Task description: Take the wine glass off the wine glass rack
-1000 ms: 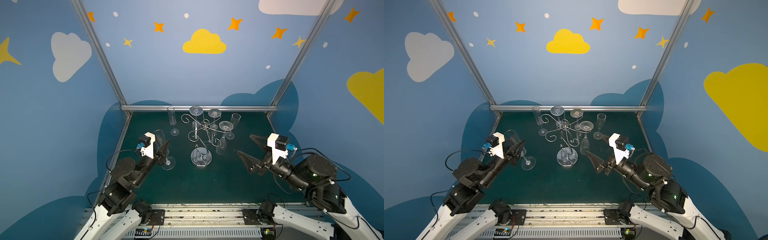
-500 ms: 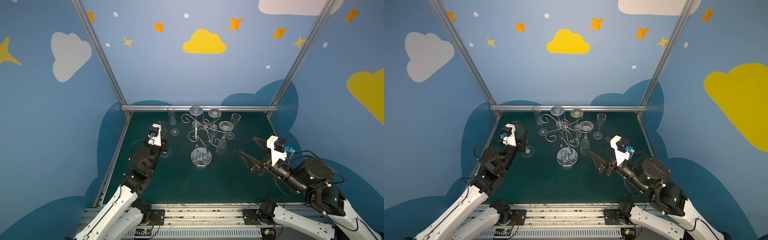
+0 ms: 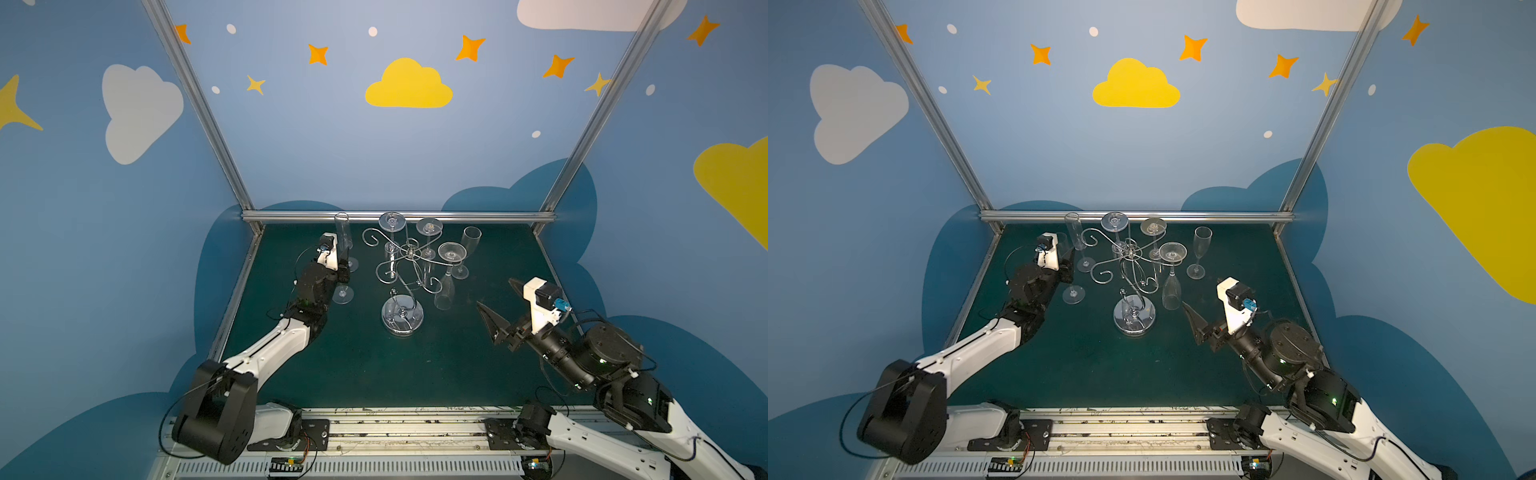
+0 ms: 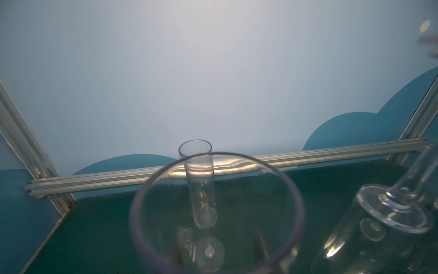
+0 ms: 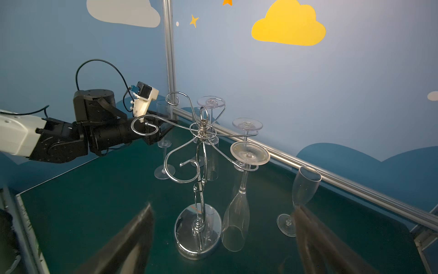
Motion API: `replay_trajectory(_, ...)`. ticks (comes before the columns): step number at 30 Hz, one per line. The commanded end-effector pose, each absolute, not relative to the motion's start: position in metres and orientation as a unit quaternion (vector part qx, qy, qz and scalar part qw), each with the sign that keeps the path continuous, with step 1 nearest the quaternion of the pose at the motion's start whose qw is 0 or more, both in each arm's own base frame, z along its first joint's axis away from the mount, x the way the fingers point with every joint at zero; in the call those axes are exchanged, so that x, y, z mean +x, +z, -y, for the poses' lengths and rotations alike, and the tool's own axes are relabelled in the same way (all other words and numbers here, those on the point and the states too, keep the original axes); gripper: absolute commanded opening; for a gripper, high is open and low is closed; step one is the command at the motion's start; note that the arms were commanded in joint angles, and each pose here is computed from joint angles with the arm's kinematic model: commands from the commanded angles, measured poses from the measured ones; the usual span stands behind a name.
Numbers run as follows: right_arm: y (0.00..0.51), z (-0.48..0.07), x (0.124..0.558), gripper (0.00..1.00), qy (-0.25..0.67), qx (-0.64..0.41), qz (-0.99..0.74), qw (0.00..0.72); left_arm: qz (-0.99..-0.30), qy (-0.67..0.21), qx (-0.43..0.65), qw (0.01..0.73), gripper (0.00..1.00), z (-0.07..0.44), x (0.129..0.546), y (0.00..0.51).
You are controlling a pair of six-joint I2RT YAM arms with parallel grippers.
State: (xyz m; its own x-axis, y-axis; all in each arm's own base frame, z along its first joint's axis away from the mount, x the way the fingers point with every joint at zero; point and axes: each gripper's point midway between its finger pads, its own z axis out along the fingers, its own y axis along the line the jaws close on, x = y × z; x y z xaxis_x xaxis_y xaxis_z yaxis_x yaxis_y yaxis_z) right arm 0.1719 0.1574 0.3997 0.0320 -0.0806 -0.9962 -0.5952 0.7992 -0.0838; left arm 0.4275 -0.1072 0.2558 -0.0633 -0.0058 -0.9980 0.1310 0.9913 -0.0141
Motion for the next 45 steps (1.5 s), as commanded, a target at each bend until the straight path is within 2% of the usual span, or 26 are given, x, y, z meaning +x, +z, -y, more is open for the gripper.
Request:
replay_trajectory(1, 0.417, -0.145, 0.179, 0.91, 0.168, -0.220, -0.649, 0.709, -0.669, -0.073, 0.030, 0.739, 0.33, 0.110, 0.444, 0.300)
replay_trajectory(14, 0.405, -0.150, 0.195, 0.92, 0.125, -0.224, -0.659, 0.707, -0.683, -0.063, 0.040, 0.727, 0.34, 0.118, 0.490, 0.256)
replay_trajectory(30, 0.400, -0.145, 0.197, 0.93, 0.133, -0.215, -0.667, 0.701, -0.696, -0.052, 0.046, 0.715, 0.37, 0.118, 0.501, 0.219)
replay_trajectory(38, 0.400, -0.144, 0.197, 0.92, 0.134, -0.213, -0.669, 0.700, -0.704, -0.041, 0.050, 0.708, 0.49, 0.115, 0.496, 0.210)
replay_trajectory(45, 0.399, -0.143, 0.196, 0.92, 0.136, -0.216, -0.667, 0.699, -0.711, -0.040, 0.059, 0.699, 0.64, 0.115, 0.491, 0.205)
